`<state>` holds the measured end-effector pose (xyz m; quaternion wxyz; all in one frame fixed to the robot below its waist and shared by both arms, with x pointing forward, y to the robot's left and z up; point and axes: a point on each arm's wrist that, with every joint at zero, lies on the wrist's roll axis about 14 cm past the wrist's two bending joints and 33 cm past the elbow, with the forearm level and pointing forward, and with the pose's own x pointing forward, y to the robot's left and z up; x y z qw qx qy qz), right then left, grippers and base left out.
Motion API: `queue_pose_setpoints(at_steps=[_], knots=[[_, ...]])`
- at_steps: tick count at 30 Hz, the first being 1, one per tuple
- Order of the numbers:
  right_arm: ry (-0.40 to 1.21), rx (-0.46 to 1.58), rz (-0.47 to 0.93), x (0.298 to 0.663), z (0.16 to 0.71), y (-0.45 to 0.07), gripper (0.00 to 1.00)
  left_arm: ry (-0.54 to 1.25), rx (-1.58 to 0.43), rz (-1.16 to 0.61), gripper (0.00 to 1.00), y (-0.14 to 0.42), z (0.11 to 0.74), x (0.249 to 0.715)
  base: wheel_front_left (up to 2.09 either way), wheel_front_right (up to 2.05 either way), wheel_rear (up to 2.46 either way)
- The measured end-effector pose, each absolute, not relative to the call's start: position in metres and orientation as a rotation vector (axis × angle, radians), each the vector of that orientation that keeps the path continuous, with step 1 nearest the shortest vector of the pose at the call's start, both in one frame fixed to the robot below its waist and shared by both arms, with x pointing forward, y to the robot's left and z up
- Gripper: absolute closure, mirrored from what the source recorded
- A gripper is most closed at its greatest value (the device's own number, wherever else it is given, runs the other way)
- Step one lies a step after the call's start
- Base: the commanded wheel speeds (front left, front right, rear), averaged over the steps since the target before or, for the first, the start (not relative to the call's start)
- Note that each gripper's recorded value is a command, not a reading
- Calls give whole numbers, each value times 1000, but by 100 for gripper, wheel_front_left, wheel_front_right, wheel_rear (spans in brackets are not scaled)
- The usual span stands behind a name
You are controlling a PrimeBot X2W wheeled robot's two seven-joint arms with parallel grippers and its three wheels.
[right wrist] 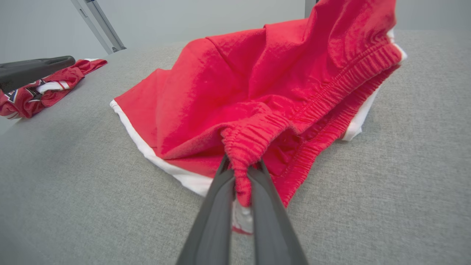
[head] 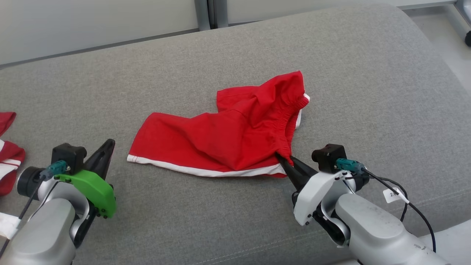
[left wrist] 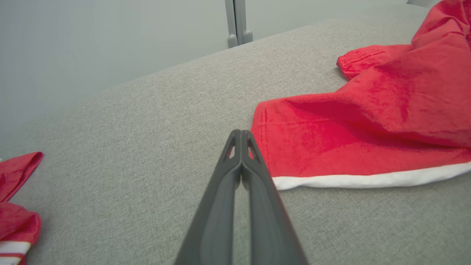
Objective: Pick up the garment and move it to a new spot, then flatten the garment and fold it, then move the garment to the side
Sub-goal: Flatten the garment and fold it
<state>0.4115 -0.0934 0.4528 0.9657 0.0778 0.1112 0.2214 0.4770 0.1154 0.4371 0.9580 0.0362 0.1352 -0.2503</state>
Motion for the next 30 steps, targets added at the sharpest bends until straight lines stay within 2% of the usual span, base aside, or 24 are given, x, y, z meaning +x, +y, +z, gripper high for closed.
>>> queue_pose_setpoints(at_steps=[5, 6, 7, 8, 30], knots=[[235, 164, 456, 411, 452, -91, 100, 301, 55, -517, 100, 116, 429, 462, 0, 0, 0], [243, 164, 455, 411, 449, -91, 90, 302, 49, -516, 62, 116, 428, 462, 0, 0, 0], [253, 160, 454, 411, 446, -92, 24, 301, 46, -515, 3, 116, 429, 463, 0, 0, 0], [262, 159, 453, 410, 442, -92, 0, 301, 44, -515, 0, 117, 428, 463, 0, 0, 0], [358, 102, 483, 394, 416, -108, 0, 352, 85, -551, 0, 109, 401, 452, 0, 0, 0]])
